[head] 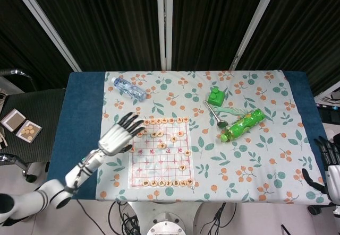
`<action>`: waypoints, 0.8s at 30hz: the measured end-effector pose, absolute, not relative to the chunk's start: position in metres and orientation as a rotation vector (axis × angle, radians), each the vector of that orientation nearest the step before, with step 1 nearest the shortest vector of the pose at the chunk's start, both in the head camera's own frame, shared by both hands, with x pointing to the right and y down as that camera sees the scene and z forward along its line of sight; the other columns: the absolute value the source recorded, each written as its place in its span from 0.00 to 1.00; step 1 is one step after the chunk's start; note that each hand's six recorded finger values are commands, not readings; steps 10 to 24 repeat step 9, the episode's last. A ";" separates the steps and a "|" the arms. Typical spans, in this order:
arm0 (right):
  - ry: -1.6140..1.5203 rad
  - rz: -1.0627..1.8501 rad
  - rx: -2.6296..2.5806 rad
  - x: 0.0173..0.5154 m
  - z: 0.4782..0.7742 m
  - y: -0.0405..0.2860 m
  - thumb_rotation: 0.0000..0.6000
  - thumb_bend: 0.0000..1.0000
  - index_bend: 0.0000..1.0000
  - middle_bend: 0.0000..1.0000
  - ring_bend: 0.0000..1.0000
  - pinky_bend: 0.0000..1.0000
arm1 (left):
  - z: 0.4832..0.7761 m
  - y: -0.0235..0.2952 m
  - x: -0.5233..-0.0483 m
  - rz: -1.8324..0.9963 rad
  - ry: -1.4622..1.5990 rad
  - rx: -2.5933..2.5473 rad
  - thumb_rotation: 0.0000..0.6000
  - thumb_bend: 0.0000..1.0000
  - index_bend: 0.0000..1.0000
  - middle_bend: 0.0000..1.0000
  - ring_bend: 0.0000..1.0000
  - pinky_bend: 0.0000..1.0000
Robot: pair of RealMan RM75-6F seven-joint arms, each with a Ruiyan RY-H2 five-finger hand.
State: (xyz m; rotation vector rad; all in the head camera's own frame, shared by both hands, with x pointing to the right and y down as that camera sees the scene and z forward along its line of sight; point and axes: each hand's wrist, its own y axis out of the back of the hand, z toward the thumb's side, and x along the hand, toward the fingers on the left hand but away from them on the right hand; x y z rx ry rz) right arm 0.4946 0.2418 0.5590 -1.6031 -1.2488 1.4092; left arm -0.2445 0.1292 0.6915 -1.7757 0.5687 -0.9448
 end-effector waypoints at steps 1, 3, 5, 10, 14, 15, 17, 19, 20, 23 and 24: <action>-1.243 1.415 -1.607 0.494 0.561 0.242 1.00 0.27 0.00 0.00 0.00 0.00 | 0.687 0.135 -0.261 -0.994 0.620 -1.776 1.00 0.22 0.13 0.10 0.00 0.01; -1.230 1.425 -1.617 0.491 0.566 0.242 1.00 0.27 0.00 0.00 0.00 0.00 | 0.676 0.151 -0.302 -1.112 0.733 -1.752 1.00 0.21 0.13 0.10 0.00 0.01; -1.214 1.437 -1.622 0.490 0.570 0.242 1.00 0.27 0.00 0.00 0.00 0.00 | 0.665 0.170 -0.344 -1.226 0.822 -1.695 1.00 0.21 0.13 0.10 0.00 0.01; -1.168 1.465 -1.621 0.484 0.578 0.239 1.00 0.27 0.00 0.00 0.00 0.00 | 0.640 0.208 -0.406 -1.403 0.938 -1.570 1.00 0.21 0.13 0.10 0.00 0.01; -1.168 1.465 -1.621 0.484 0.578 0.239 1.00 0.27 0.00 0.00 0.00 0.00 | 0.640 0.208 -0.406 -1.403 0.938 -1.570 1.00 0.21 0.13 0.10 0.00 0.01; -1.168 1.465 -1.621 0.484 0.578 0.239 1.00 0.27 0.00 0.00 0.00 0.00 | 0.640 0.208 -0.406 -1.403 0.938 -1.570 1.00 0.21 0.13 0.10 0.00 0.01; -1.168 1.465 -1.621 0.484 0.578 0.239 1.00 0.27 0.00 0.00 0.00 0.00 | 0.640 0.208 -0.406 -1.403 0.938 -1.570 1.00 0.21 0.13 0.10 0.00 0.01; -1.168 1.465 -1.621 0.484 0.578 0.239 1.00 0.27 0.00 0.00 0.00 0.00 | 0.640 0.208 -0.406 -1.403 0.938 -1.570 1.00 0.21 0.13 0.10 0.00 0.01; -1.168 1.465 -1.621 0.484 0.578 0.239 1.00 0.27 0.00 0.00 0.00 0.00 | 0.640 0.208 -0.406 -1.403 0.938 -1.570 1.00 0.21 0.13 0.10 0.00 0.01; -1.168 1.465 -1.621 0.484 0.578 0.239 1.00 0.27 0.00 0.00 0.00 0.00 | 0.640 0.208 -0.406 -1.403 0.938 -1.570 1.00 0.21 0.13 0.10 0.00 0.01; -1.168 1.465 -1.621 0.484 0.578 0.239 1.00 0.27 0.00 0.00 0.00 0.00 | 0.640 0.208 -0.406 -1.403 0.938 -1.570 1.00 0.21 0.13 0.10 0.00 0.01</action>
